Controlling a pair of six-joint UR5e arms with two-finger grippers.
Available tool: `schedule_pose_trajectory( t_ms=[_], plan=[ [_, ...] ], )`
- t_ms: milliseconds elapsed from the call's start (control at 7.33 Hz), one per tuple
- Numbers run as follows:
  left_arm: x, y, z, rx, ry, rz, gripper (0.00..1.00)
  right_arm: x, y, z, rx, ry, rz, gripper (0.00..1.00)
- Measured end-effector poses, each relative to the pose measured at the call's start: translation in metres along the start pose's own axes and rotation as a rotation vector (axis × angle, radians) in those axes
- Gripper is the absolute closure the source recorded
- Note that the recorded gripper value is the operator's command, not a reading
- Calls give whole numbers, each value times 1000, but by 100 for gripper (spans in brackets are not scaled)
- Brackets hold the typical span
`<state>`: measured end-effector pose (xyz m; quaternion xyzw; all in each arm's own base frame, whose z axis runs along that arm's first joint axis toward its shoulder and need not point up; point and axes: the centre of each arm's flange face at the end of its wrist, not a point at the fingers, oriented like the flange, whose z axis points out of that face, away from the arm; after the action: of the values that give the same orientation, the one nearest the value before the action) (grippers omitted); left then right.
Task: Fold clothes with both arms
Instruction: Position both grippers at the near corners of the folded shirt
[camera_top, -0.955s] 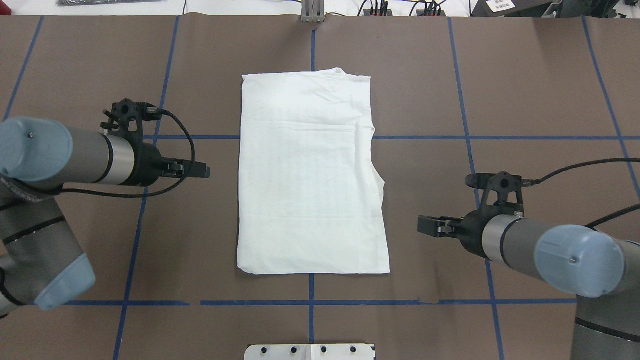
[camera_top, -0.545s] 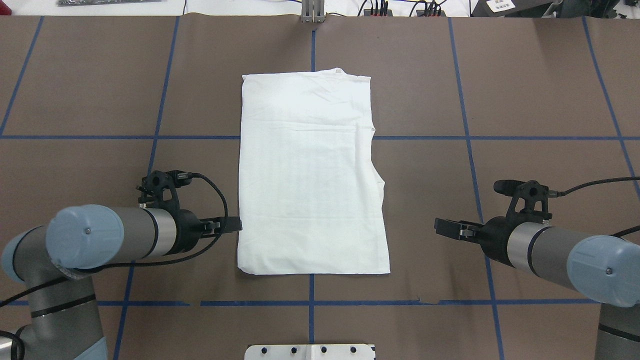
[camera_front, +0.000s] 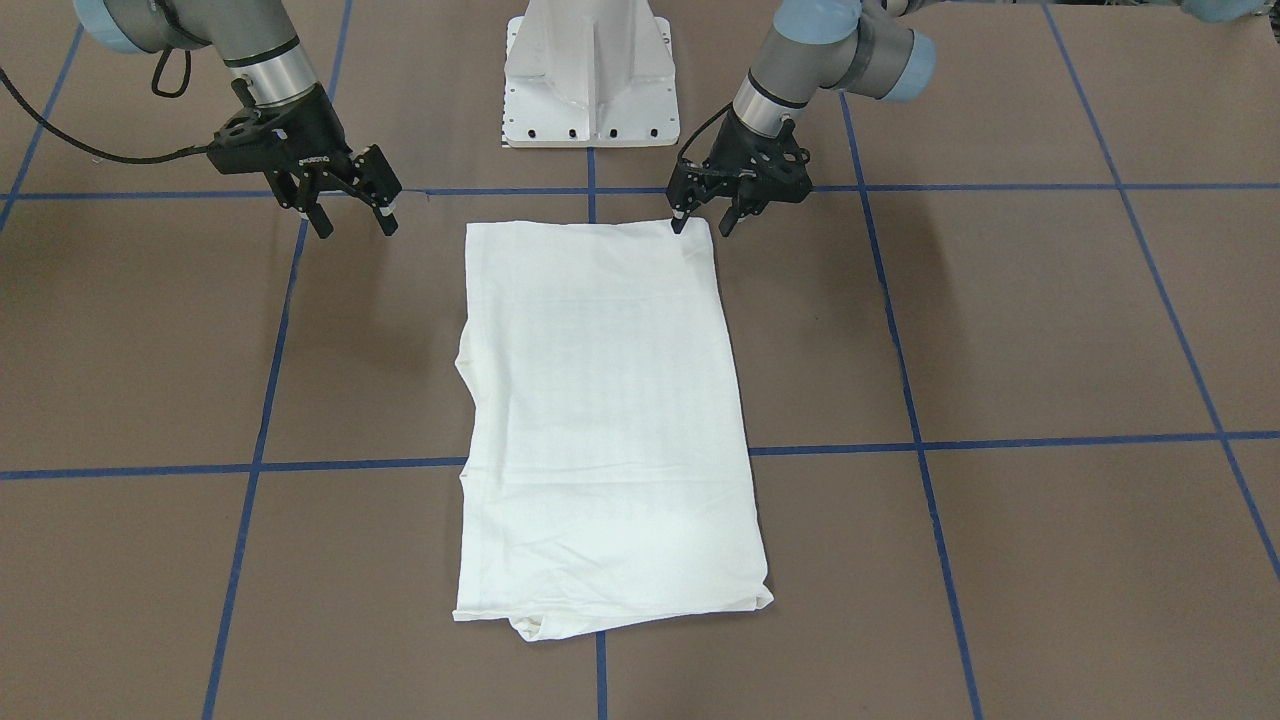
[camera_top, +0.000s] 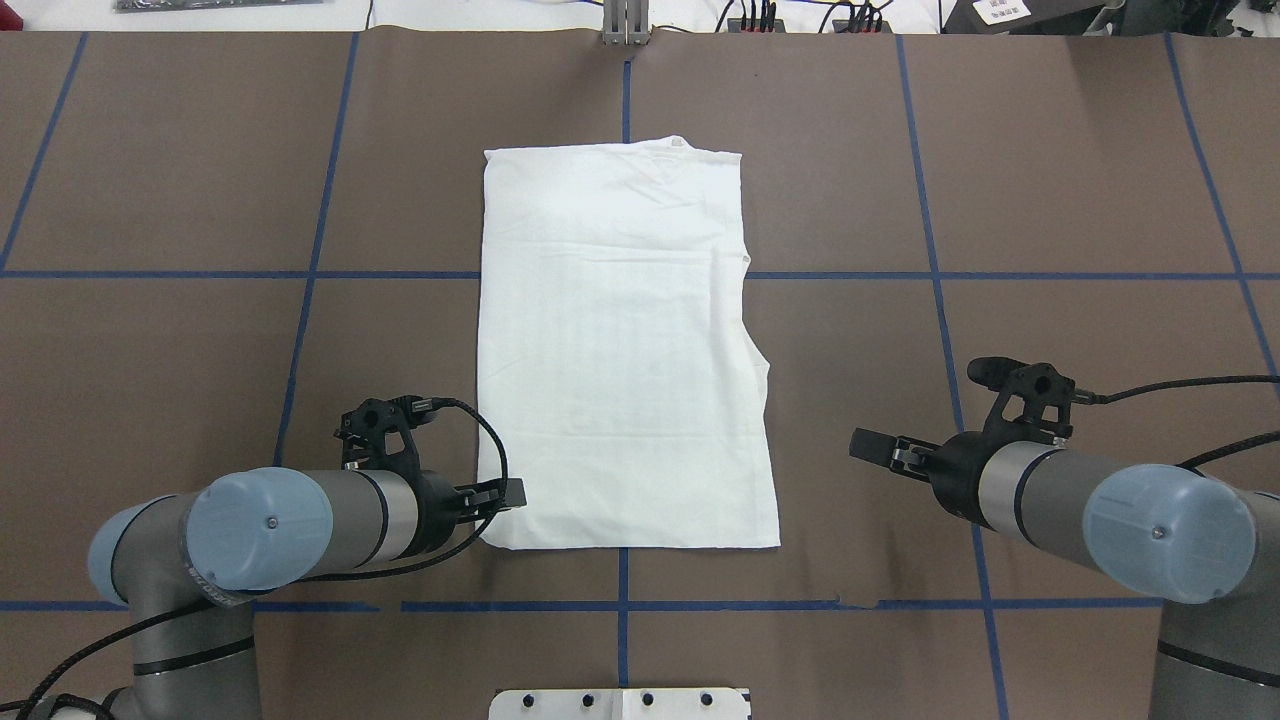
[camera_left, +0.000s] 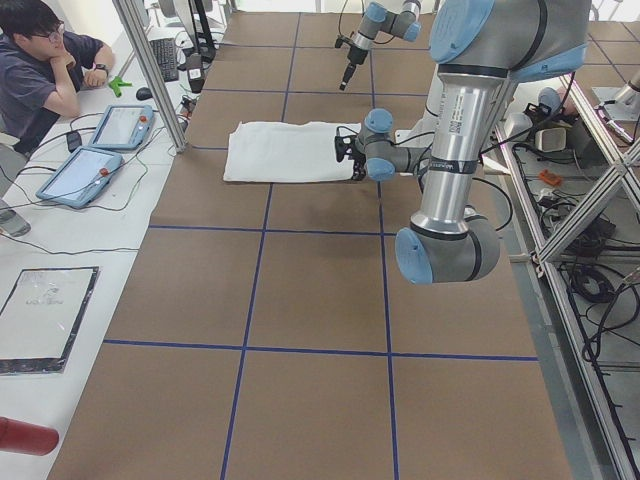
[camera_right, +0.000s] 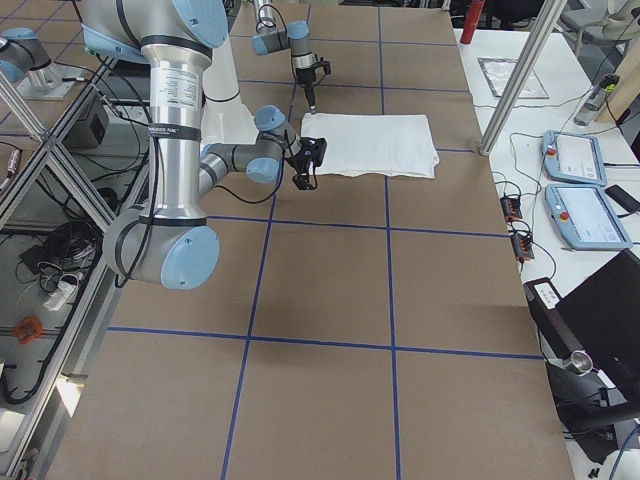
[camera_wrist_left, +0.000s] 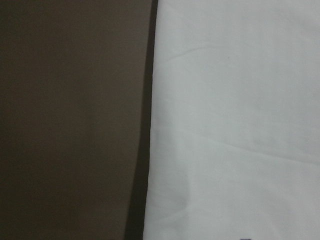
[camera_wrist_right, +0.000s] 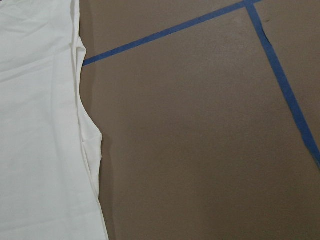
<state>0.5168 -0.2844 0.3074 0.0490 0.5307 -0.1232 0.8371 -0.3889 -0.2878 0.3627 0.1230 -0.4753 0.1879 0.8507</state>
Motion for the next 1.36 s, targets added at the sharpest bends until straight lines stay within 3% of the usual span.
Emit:
schedule_pose_trajectory(
  t_ms=[545, 682, 818, 955, 1227, 1364],
  plan=[
    [3, 6, 10, -10, -46, 5, 26, -17, 11, 3, -10, 2, 13, 1],
    [4, 9, 11, -14, -46, 8, 37, -18, 12, 4, -10, 2, 12, 1],
    [7, 11, 12, -18, -42, 11, 56, -18, 12, 4, -11, 1, 12, 1],
    [9, 13, 12, -20, -40, 12, 65, -19, 14, 4, -12, 1, 11, 1],
    [10, 14, 12, -20, -39, 11, 65, -19, 18, 4, -9, 0, 5, 1],
    [10, 14, 13, -20, -39, 11, 80, -20, 19, 4, -7, -1, 3, 1]
  ],
)
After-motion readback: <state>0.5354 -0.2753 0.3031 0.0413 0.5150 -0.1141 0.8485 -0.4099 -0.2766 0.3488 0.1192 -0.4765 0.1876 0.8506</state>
